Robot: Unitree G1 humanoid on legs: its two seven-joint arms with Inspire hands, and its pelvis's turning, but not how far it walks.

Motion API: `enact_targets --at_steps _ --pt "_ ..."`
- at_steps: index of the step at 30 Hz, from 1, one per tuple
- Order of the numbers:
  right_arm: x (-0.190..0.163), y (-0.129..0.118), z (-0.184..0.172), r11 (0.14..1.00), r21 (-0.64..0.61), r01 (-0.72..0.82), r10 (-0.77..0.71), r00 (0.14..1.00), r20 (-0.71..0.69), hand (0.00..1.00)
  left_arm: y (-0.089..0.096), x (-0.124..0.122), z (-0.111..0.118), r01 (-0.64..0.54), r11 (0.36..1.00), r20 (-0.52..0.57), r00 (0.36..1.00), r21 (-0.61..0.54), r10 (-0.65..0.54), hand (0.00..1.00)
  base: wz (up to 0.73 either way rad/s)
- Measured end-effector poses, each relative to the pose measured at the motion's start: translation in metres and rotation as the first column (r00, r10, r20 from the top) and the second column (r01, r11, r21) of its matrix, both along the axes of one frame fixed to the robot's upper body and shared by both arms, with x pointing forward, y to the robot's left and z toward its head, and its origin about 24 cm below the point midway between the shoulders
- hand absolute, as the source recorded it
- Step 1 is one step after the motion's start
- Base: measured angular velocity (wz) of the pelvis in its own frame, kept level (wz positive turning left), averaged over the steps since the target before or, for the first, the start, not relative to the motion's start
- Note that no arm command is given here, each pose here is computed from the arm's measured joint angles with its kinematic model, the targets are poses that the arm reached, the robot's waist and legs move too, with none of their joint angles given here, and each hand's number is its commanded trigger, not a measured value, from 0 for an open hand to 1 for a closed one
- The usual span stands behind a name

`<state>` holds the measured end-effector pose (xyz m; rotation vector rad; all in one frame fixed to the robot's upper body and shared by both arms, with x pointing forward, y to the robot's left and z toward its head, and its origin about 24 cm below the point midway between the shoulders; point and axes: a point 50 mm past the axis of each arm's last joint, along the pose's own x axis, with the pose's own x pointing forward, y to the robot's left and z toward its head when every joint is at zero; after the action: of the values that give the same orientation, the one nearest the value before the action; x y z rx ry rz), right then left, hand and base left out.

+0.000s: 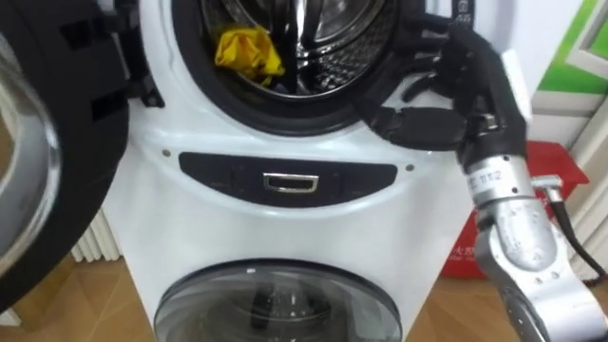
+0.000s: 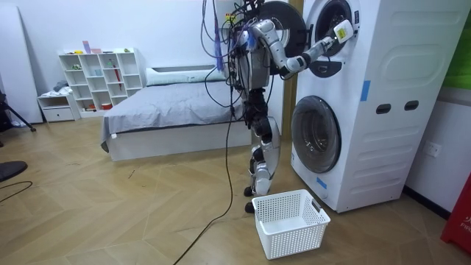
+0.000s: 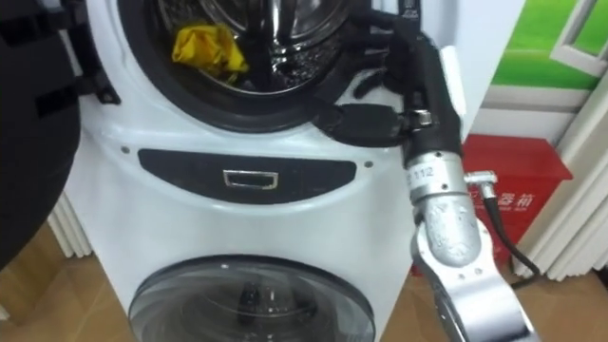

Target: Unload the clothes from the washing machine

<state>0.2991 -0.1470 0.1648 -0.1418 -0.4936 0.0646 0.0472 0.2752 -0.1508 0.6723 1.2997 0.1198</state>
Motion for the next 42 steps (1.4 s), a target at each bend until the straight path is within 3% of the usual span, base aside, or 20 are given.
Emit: enact_targets --at_steps 8,16,22,34,42 --pt "-0.012 0.016 0.010 0.994 -0.078 -0.080 0.083 0.996 0.034 0.00 0.000 0.006 0.001 0.005 1.000 0.030 1.000 0.016 -0.005 0.00 -0.04" --pt "-0.046 0.066 0.011 0.891 -0.071 -0.449 0.451 0.892 0.017 0.00 -0.004 -0.012 -0.004 0.000 1.000 -0.029 1.000 0.000 0.000 0.00 0.03" --pt "-0.070 0.069 0.005 0.806 -0.007 -0.592 0.592 0.806 -0.006 0.00 -0.005 -0.010 -0.004 -0.017 1.000 0.003 1.000 -0.019 0.017 0.00 0.04" --pt "-0.084 0.076 0.001 0.719 -0.045 -0.693 0.693 0.720 -0.024 0.00 -0.012 0.007 -0.004 0.030 0.999 0.058 0.998 -0.039 -0.028 0.00 0.00" --pt "-0.082 0.079 0.009 0.730 -0.101 -0.676 0.680 0.733 0.010 0.00 -0.011 0.005 -0.004 0.034 0.998 0.060 0.998 -0.043 -0.031 0.00 0.00"
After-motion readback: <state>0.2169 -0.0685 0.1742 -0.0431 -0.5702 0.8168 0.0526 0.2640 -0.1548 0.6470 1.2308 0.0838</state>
